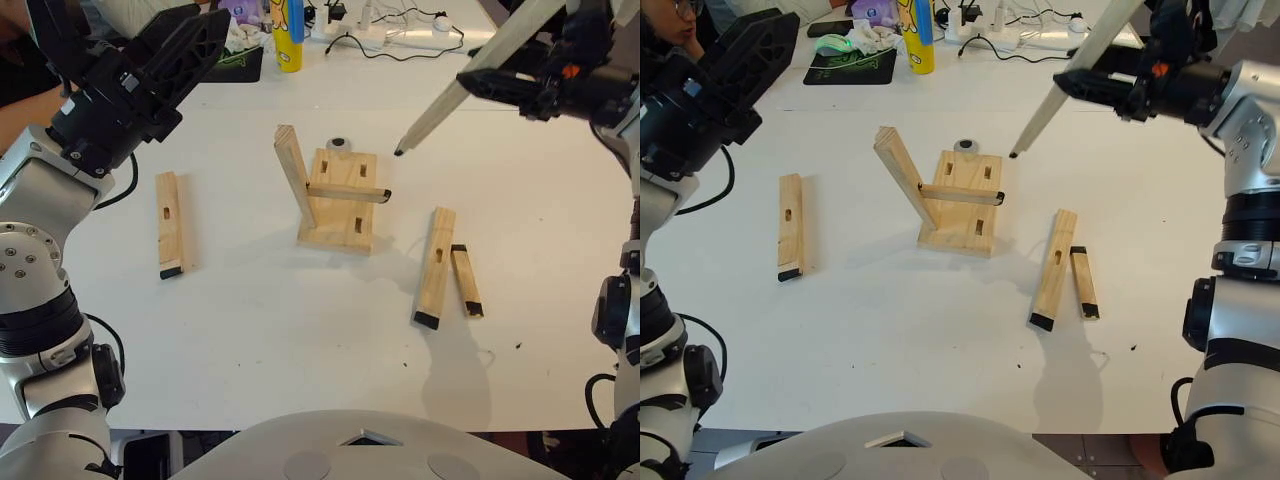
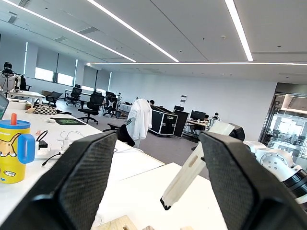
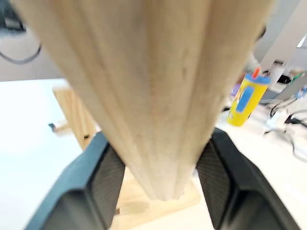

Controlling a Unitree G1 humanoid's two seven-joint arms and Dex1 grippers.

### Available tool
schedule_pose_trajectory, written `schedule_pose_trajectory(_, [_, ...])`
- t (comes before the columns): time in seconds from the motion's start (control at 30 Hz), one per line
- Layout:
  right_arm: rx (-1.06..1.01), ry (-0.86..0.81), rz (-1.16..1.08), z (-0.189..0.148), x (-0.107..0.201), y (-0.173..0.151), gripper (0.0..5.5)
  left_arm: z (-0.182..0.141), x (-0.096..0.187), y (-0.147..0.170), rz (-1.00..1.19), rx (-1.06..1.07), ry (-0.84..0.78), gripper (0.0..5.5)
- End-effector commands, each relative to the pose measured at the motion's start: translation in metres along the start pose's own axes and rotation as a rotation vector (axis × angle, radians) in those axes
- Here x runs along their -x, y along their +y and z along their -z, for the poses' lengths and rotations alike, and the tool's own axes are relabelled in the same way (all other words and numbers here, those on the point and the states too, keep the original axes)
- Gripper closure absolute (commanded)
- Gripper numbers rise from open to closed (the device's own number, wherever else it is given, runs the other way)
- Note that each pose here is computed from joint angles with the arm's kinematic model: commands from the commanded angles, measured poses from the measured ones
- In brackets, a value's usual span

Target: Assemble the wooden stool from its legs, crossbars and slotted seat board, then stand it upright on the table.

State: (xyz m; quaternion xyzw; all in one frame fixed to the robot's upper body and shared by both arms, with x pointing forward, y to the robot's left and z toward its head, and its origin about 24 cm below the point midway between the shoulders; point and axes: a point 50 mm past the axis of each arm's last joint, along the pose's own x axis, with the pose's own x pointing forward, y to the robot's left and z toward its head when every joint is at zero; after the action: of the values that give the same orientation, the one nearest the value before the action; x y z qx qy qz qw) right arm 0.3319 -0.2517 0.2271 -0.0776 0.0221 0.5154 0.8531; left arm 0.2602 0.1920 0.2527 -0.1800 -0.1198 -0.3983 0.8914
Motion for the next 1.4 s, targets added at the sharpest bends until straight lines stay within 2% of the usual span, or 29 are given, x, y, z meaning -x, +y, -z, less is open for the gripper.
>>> schedule_pose_trajectory(0.03, [-0.058, 0.048, -0.041, 0.036, -0.008, 0.010, 3.43, 0.013, -0.008, 0.001, 0.003, 0.033, 0.027, 2.31])
schedule_pose_trajectory(0.23, [-0.098, 0.077, -0.046, 0.063, -0.014, 0.020, 3.43, 0.029, -0.018, -0.001, 0.015, 0.059, 0.082, 2.31])
schedule_pose_trajectory(0.53, [-0.105, 0.060, -0.079, 0.068, -0.023, 0.035, 3.43, 0.045, -0.014, 0.005, -0.029, 0.082, 0.119, 2.31])
schedule_pose_trajectory(1.13, [-0.203, -0.007, -0.094, 0.073, -0.024, 0.079, 3.44, 0.050, -0.008, 0.018, -0.084, 0.081, 0.122, 2.31])
schedule_pose_trajectory(1.4, [-0.112, -0.019, 0.033, 0.053, -0.002, 0.055, 3.44, 0.049, -0.009, 0.019, -0.079, 0.079, 0.117, 2.31])
